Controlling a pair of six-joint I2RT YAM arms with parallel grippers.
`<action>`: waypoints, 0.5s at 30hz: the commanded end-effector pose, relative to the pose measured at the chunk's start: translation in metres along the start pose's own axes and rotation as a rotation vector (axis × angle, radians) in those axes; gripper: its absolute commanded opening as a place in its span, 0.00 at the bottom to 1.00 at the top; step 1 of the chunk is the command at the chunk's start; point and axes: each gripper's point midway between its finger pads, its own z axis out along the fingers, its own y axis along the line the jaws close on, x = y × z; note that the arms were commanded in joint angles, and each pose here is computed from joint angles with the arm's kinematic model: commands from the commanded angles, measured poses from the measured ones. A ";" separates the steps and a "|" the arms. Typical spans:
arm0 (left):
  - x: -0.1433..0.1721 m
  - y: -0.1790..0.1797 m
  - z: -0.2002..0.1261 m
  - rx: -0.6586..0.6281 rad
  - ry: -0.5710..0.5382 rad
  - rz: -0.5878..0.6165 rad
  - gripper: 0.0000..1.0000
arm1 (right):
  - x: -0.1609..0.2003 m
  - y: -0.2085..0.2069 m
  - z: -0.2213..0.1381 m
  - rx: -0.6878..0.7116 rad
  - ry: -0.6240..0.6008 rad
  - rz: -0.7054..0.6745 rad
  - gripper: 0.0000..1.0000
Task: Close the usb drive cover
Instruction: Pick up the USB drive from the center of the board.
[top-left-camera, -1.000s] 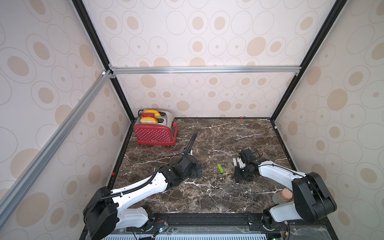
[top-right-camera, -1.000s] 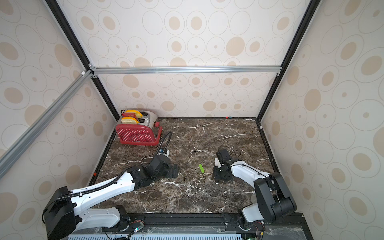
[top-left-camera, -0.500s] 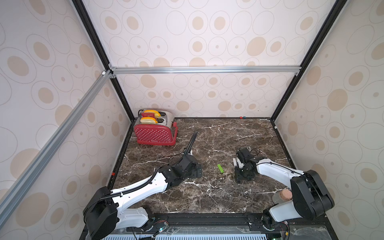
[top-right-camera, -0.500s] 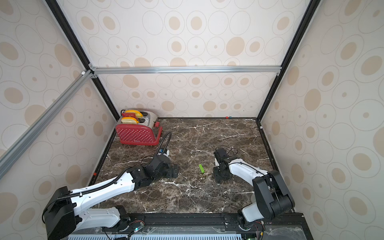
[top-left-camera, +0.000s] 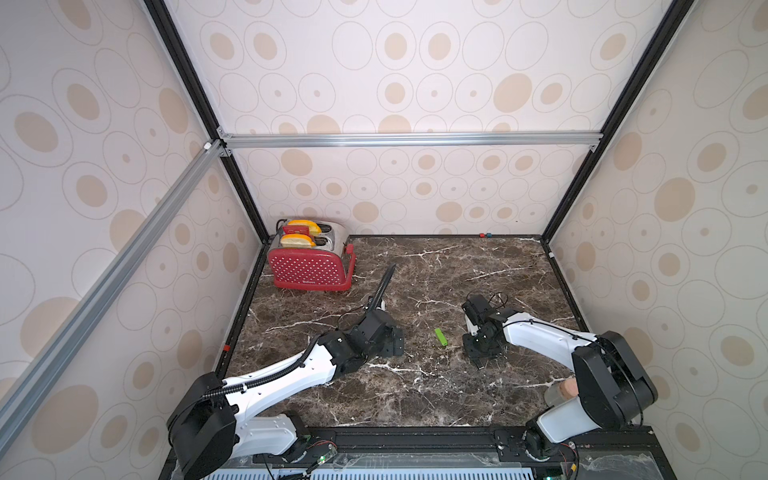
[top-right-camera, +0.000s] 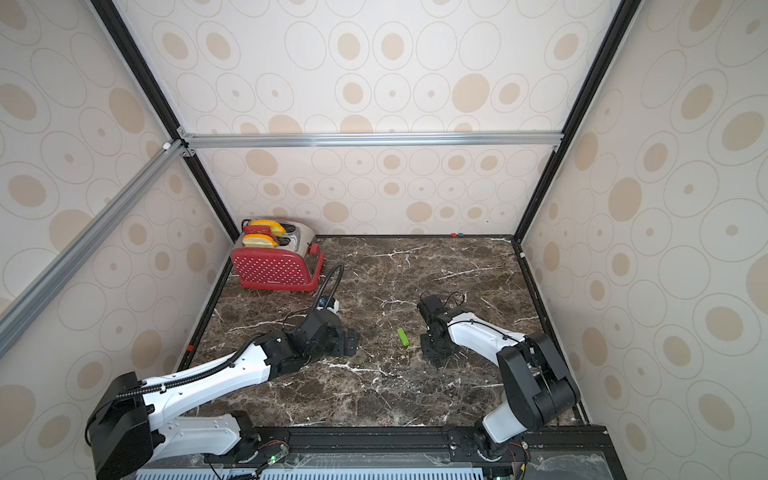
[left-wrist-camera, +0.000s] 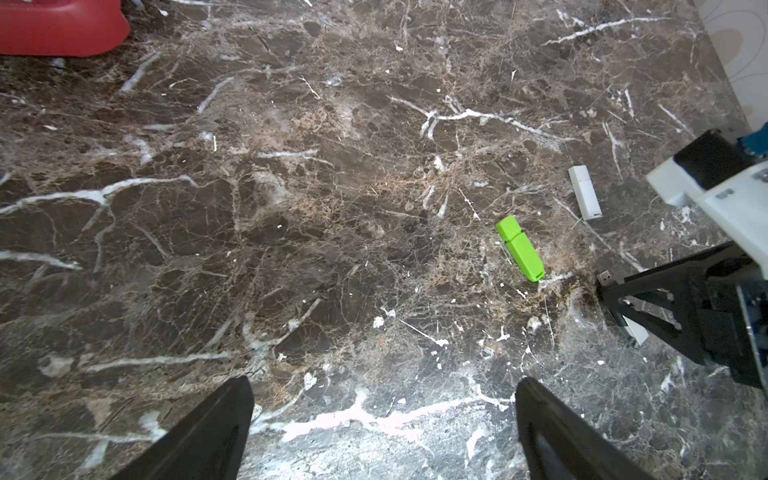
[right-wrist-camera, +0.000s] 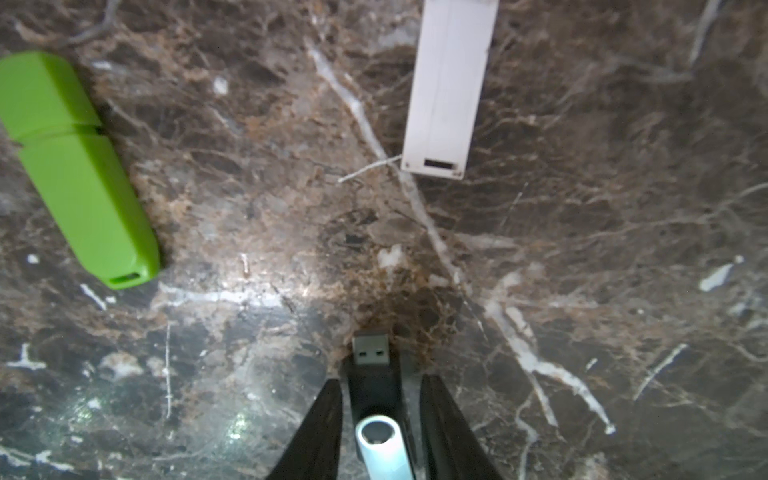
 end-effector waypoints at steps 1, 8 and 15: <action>-0.006 -0.001 -0.003 -0.001 -0.009 -0.023 0.99 | -0.009 -0.001 -0.010 0.016 -0.010 -0.017 0.36; -0.005 0.001 -0.004 -0.003 -0.012 -0.022 0.99 | -0.005 0.001 -0.002 0.015 0.024 -0.033 0.35; -0.006 -0.001 -0.004 0.002 -0.007 -0.019 0.99 | -0.008 0.000 0.002 0.028 0.035 -0.032 0.33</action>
